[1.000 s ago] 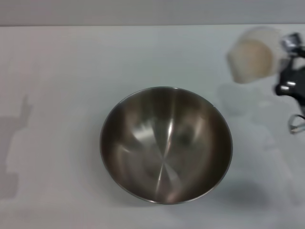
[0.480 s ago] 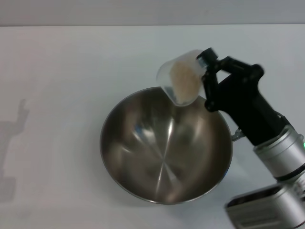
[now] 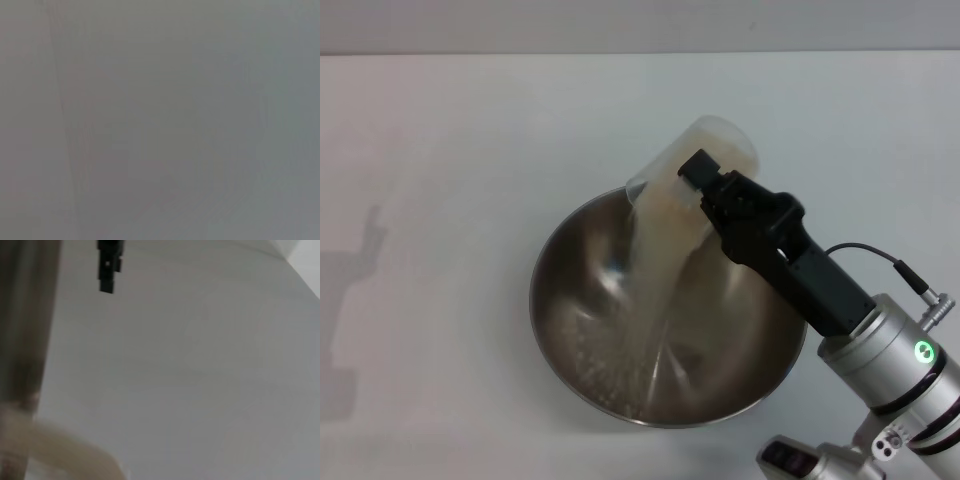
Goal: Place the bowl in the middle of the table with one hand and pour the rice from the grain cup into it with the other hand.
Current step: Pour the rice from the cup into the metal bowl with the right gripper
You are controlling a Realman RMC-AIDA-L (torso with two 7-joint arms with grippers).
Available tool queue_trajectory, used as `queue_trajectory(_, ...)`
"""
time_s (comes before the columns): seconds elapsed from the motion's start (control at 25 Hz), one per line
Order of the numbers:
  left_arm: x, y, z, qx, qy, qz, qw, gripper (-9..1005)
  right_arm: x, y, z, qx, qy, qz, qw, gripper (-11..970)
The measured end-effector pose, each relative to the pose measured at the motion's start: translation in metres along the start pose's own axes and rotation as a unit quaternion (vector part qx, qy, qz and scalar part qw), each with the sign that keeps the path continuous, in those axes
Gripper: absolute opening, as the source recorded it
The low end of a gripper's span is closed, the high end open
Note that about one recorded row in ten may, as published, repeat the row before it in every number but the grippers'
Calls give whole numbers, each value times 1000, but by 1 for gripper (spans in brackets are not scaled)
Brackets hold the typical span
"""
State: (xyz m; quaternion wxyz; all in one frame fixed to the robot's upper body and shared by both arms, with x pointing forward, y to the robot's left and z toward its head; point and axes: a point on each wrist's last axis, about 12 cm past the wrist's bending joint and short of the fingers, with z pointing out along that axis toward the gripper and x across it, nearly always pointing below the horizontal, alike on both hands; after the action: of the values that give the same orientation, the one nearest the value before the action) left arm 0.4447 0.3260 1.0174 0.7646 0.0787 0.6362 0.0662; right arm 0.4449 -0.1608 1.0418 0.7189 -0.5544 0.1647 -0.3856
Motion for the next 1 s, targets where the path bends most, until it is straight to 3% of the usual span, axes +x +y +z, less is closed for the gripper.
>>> queue_trajectory(0.24,0,-1,1,1,0,-1,1000,842,-8,2,2,-13,-10,-83,996,20)
queue_trajectory(0.72,-1,-2,2,2,-2,-3,1000,842,-20,3,2,-22,-32,-151,988,22)
queue_trajectory(0.88,-1,-2,2,2,-2,-3,1000,842,-24,8,1,-41,-42,-214,975,23)
queue_trajectory(1.0,-1,-2,2,2,-2,-3,1000,842,-25,8,1,-41,-43,-223,973,23)
